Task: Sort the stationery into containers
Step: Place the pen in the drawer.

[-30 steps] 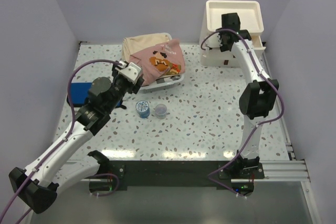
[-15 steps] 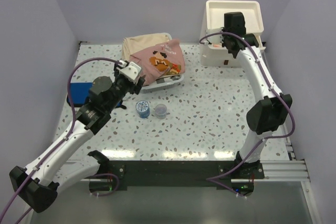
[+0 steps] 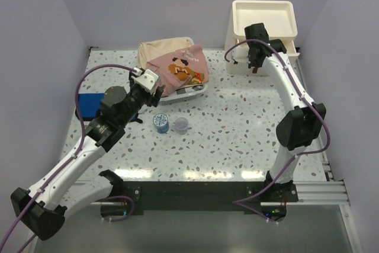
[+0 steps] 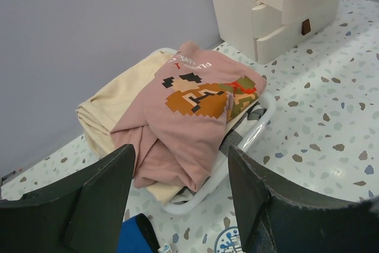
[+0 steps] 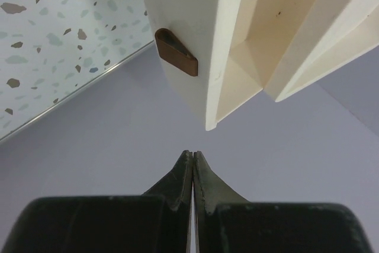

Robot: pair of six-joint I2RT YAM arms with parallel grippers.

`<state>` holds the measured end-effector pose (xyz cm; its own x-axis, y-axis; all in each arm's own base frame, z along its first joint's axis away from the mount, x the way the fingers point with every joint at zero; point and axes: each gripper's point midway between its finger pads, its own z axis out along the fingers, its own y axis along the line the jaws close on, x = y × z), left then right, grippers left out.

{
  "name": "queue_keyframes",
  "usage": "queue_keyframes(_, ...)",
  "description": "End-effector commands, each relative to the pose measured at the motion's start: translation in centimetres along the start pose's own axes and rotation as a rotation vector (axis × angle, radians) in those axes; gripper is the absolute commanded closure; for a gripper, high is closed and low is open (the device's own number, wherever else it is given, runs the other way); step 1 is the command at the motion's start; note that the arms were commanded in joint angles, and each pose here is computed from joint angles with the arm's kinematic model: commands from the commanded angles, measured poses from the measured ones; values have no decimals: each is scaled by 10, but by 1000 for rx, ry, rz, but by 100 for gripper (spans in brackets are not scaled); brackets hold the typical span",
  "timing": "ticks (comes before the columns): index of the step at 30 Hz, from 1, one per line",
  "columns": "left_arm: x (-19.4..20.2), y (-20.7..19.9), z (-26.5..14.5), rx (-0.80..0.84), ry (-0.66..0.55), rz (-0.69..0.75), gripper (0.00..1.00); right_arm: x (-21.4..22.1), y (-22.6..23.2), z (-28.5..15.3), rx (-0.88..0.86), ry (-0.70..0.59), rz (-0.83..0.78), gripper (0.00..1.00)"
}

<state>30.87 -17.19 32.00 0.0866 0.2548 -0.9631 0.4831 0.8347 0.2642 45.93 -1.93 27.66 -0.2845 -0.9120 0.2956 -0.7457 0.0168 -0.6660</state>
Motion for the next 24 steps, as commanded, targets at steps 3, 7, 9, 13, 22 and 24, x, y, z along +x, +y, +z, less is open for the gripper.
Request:
queue_keyframes(3,-13,5,-3,-17,-54,-25,32,16,-8,-9,19,121,17,100)
queue_keyframes(7,-11,5,-4,-18,-53,-25,32,15,-8,-10,2,111,7,100)
queue_keyframes(9,-10,5,-4,-20,-54,-25,32,10,-8,-10,1,88,-7,100)
queue_keyframes(13,-10,5,-4,-21,-57,-27,32,-4,-10,-10,22,34,-47,100)
queue_keyframes(22,-8,7,-4,-30,-49,-21,31,-17,-18,9,6,65,-116,100)
queue_keyframes(24,-10,8,-4,-31,-52,-21,31,-18,-19,11,6,76,-125,100)
